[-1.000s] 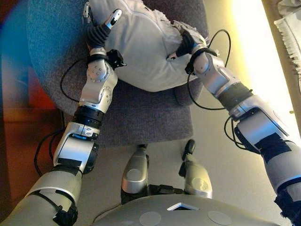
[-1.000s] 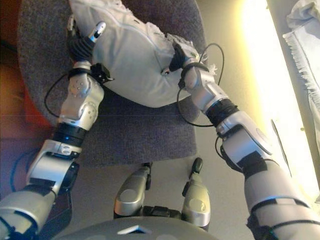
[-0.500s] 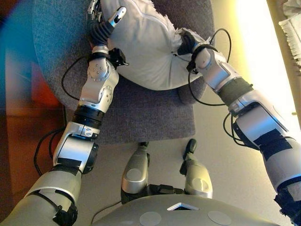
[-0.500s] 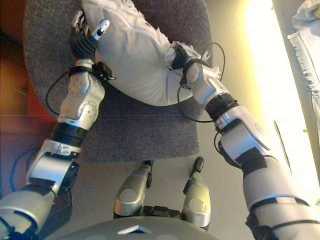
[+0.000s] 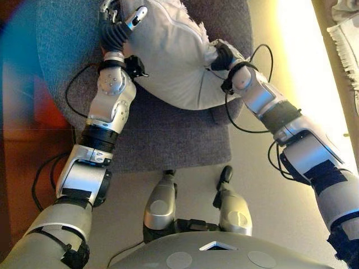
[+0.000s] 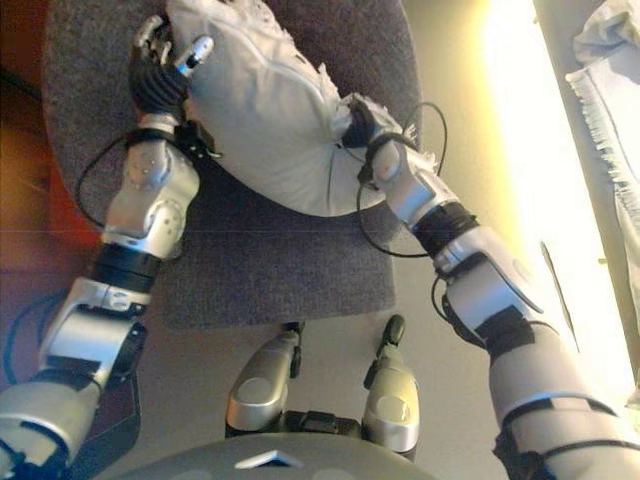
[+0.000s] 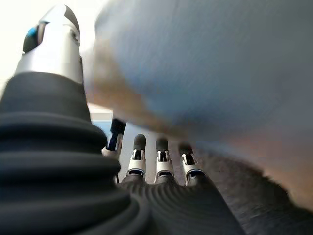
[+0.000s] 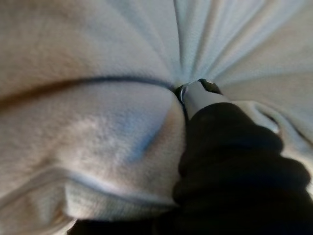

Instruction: Pick up the cushion and take it to the sofa

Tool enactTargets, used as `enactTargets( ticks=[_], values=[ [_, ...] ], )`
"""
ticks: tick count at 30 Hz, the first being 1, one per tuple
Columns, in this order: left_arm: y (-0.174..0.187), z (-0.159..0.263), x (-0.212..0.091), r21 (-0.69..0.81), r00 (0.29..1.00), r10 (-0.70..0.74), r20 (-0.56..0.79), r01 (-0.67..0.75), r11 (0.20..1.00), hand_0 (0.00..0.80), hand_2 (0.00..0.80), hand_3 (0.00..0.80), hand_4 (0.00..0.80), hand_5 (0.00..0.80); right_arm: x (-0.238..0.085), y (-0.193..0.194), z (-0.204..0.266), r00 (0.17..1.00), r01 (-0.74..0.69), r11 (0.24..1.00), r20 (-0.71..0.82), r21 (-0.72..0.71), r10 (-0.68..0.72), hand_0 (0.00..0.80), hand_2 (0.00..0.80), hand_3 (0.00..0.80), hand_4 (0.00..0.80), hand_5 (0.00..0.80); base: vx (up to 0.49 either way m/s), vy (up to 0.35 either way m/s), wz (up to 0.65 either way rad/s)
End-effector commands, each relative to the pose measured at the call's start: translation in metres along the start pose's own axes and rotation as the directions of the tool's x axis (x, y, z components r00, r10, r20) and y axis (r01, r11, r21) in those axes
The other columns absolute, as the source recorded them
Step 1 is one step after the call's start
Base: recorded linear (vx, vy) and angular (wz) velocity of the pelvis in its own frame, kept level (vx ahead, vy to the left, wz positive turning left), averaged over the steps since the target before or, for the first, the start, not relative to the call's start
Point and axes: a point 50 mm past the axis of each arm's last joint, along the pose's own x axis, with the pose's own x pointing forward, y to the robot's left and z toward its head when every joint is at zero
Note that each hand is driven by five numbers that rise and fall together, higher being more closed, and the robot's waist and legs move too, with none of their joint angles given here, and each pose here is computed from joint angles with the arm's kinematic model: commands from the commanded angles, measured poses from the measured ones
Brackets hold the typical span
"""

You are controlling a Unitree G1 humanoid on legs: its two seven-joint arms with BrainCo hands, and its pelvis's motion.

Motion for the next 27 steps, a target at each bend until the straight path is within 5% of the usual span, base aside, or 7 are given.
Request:
enactTargets(
  ticks=[1, 13, 17, 27],
  values=[
    [0.023, 0.051, 0.006, -0.045, 0.971, 0.076, 0.225, -0.068, 0.997, 0.0, 0.0, 0.0, 0.0, 0.0, -0.007, -0.022, -0.017, 0.996, 0.079, 0.997, -0.034, 0.007, -0.078, 0.8, 0.8, 0.8, 0.8, 0.8, 0.0, 0.0, 0.0],
    [0.073, 0.046, -0.018, -0.018, 0.984, -0.007, 0.178, 0.01, 1.0, 0.0, 0.0, 0.0, 0.0, 0.0, -0.021, -0.028, -0.048, 0.989, 0.112, 0.992, -0.106, 0.05, -0.107, 0.8, 0.8, 0.8, 0.8, 0.8, 0.017, -0.008, 0.03],
    [0.071, 0.049, -0.029, -0.079, 0.972, -0.157, 0.174, 0.172, 0.982, 0.0, 0.0, 0.0, 0.0, 0.0, -0.026, -0.031, -0.057, 0.986, 0.12, 0.99, -0.123, 0.073, -0.111, 0.8, 0.8, 0.8, 0.8, 0.8, 0.044, -0.014, 0.0],
    [0.068, 0.037, -0.053, -0.223, 0.958, -0.242, 0.154, 0.273, 0.936, 0.0, 0.0, 0.0, 0.0, 0.0, -0.031, -0.026, -0.059, 0.995, 0.037, 0.986, -0.095, 0.16, -0.022, 0.8, 0.8, 0.8, 0.8, 0.8, 0.049, 0.003, 0.02]
  ],
)
